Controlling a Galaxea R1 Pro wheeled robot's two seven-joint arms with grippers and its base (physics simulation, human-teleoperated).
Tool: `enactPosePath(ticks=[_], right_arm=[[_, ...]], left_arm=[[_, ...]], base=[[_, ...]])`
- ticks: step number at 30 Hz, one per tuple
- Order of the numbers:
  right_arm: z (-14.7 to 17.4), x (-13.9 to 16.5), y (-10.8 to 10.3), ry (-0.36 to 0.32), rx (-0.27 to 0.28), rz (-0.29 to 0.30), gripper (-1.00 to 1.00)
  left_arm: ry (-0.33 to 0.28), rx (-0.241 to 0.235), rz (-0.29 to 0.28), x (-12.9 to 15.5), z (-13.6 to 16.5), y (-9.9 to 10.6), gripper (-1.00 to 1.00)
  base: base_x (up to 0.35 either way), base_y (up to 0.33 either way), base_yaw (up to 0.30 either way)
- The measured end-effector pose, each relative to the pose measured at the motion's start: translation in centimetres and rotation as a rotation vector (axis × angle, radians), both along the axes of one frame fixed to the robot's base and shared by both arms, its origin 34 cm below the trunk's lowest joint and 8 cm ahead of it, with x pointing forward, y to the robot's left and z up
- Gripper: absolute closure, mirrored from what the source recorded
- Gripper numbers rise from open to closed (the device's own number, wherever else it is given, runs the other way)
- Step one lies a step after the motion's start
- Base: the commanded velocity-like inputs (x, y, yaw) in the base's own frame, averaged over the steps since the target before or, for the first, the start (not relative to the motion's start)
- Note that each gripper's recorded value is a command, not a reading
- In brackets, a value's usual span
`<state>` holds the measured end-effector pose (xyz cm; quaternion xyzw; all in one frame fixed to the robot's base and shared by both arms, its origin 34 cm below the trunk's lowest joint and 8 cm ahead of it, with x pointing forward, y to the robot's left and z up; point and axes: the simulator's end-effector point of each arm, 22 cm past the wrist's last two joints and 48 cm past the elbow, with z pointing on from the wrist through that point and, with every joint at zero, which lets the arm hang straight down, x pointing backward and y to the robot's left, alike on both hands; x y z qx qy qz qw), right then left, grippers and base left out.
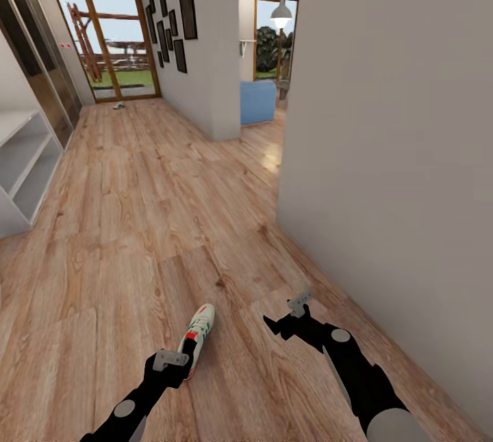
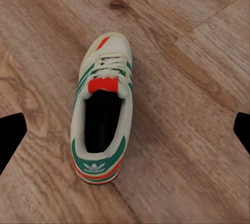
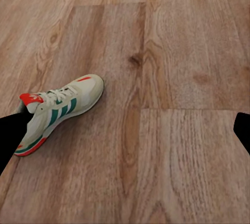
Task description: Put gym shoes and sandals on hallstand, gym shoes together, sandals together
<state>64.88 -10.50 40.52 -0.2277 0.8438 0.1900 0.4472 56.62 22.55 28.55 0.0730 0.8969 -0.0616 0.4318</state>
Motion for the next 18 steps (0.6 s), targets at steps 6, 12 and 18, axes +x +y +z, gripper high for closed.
enactPosePath(ticks=[6,12,18], right_arm=[[-1.7,-0.4,0.0,0.006,0.001,-0.001,-1.0],[-2.7,-0.4,-0.1,-0.007,0.001,-0.004,-1.0],[1.3,1.8,-0.2,-0.107,0.007,-0.011,-1.0]], left_arm=[[0.008,0.0,0.0,-0.6,-1.7,0.0,-1.0],[0.013,0.0,0.0,-1.1,-3.3,0.0,-1.0],[0.004,0.001,0.0,-0.8,-3.1,0.0,-1.0]], base=[[0.0,0.0,0.0],[0.0,0.0,0.0],[0.0,0.0,0.0]])
